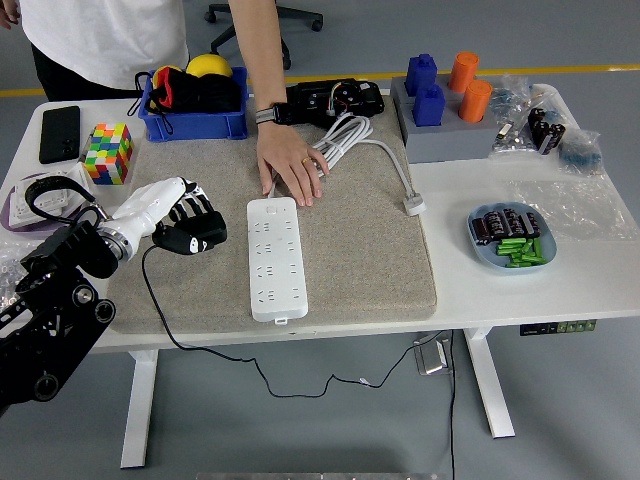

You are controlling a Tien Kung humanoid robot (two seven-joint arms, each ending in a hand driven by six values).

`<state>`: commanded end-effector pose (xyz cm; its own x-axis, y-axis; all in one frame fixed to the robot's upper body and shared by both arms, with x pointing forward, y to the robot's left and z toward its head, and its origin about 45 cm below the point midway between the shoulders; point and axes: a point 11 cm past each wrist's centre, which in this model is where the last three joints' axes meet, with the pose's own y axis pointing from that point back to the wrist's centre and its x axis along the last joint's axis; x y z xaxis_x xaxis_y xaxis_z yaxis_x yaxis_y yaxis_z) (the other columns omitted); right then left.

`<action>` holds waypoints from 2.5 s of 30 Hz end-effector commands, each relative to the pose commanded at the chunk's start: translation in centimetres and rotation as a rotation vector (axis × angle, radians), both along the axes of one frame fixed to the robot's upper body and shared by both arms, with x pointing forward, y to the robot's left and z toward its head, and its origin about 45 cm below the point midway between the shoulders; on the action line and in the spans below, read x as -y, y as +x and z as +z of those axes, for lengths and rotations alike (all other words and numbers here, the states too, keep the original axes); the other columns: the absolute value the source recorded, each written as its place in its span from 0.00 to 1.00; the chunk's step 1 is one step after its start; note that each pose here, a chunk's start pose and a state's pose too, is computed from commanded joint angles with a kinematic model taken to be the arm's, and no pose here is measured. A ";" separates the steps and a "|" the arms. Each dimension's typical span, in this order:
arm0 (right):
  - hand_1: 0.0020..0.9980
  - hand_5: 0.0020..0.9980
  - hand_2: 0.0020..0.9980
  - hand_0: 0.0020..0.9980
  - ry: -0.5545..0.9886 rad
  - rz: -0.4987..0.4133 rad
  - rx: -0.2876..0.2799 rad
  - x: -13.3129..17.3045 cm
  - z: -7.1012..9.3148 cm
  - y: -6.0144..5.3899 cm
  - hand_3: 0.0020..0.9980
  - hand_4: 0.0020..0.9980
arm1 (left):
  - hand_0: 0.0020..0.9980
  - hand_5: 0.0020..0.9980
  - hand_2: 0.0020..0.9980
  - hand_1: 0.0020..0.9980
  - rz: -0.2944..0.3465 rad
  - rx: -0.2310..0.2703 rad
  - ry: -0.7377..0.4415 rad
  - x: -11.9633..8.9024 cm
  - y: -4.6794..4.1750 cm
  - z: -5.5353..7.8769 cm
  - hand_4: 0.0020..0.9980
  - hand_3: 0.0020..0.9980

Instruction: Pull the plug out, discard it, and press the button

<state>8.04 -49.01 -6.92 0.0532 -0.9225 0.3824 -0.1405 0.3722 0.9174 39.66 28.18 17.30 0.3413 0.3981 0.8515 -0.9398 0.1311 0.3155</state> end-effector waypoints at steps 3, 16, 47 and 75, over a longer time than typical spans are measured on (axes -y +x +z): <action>0.70 0.64 0.71 0.75 0.001 0.000 0.000 0.0 0.0 0.0 0.72 0.76 | 0.57 0.00 0.41 0.40 0.010 -0.015 -0.005 -0.3 -0.10 -0.8 0.75 0.56; 0.70 0.64 0.71 0.75 0.002 -0.001 -0.005 -0.1 -0.1 -0.3 0.72 0.76 | 0.81 0.00 0.83 0.84 0.008 -0.037 -0.018 0.1 -0.37 -1.4 0.91 0.90; 0.70 0.63 0.71 0.75 0.010 -0.013 0.000 -0.4 -0.2 -0.3 0.72 0.76 | 0.10 0.00 0.22 0.13 -0.179 0.050 -0.035 8.1 3.60 3.4 0.00 0.66; 0.70 0.63 0.71 0.75 0.008 -0.012 -0.003 -0.3 -0.2 -0.3 0.72 0.76 | 0.04 0.00 0.14 0.08 -0.143 -0.124 0.153 9.7 5.33 -0.3 0.00 0.69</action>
